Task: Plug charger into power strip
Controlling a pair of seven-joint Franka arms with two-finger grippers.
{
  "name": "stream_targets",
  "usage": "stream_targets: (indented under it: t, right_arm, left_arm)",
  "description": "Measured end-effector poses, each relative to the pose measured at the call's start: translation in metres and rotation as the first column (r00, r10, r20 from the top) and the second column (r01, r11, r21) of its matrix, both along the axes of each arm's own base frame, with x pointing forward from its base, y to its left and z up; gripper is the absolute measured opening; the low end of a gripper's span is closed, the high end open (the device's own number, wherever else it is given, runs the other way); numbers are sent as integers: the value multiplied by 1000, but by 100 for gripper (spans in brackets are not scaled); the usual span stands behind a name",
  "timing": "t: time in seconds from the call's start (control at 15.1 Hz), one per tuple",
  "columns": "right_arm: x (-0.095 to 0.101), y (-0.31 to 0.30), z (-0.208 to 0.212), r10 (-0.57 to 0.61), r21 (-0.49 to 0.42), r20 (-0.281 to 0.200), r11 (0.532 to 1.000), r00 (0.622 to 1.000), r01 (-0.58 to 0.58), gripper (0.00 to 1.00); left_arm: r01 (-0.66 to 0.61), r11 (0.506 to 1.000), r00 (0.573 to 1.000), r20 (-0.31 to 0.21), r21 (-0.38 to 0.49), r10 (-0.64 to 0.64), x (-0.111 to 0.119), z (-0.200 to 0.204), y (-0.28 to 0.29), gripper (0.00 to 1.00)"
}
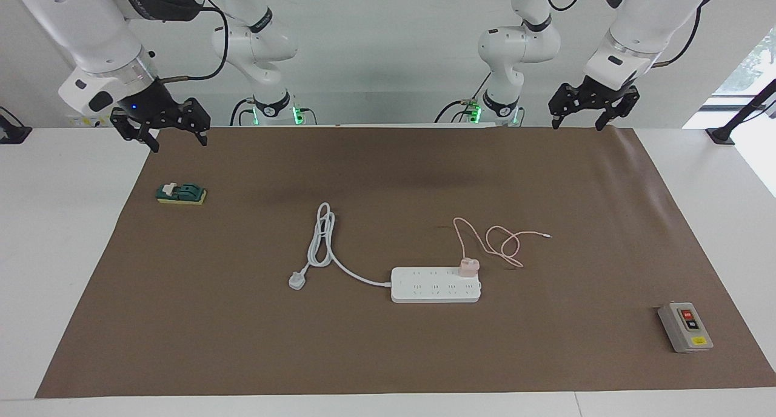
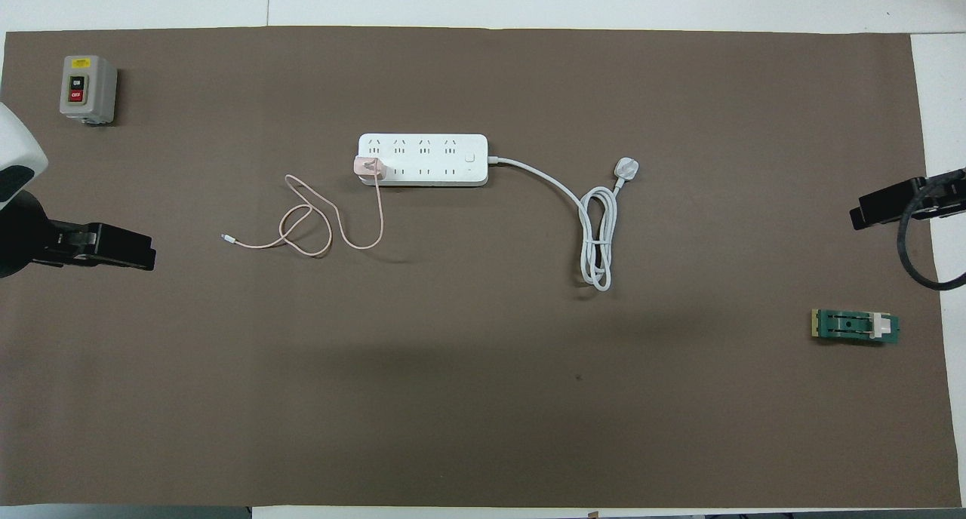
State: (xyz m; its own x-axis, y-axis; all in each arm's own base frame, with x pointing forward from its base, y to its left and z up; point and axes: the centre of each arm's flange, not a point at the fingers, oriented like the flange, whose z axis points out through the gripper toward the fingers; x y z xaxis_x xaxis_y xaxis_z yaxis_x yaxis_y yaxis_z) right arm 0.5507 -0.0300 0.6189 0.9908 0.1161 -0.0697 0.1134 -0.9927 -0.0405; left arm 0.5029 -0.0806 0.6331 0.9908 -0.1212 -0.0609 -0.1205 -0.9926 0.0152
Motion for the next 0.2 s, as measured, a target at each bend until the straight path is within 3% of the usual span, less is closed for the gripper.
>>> stream_targets:
  t: [0.2]
  right_arm:
    - [0, 0, 0, 0, 0, 0, 1000, 1000, 0, 100]
  left_arm:
    - [3, 1000, 1000, 3, 0, -3, -1, 1, -2, 100]
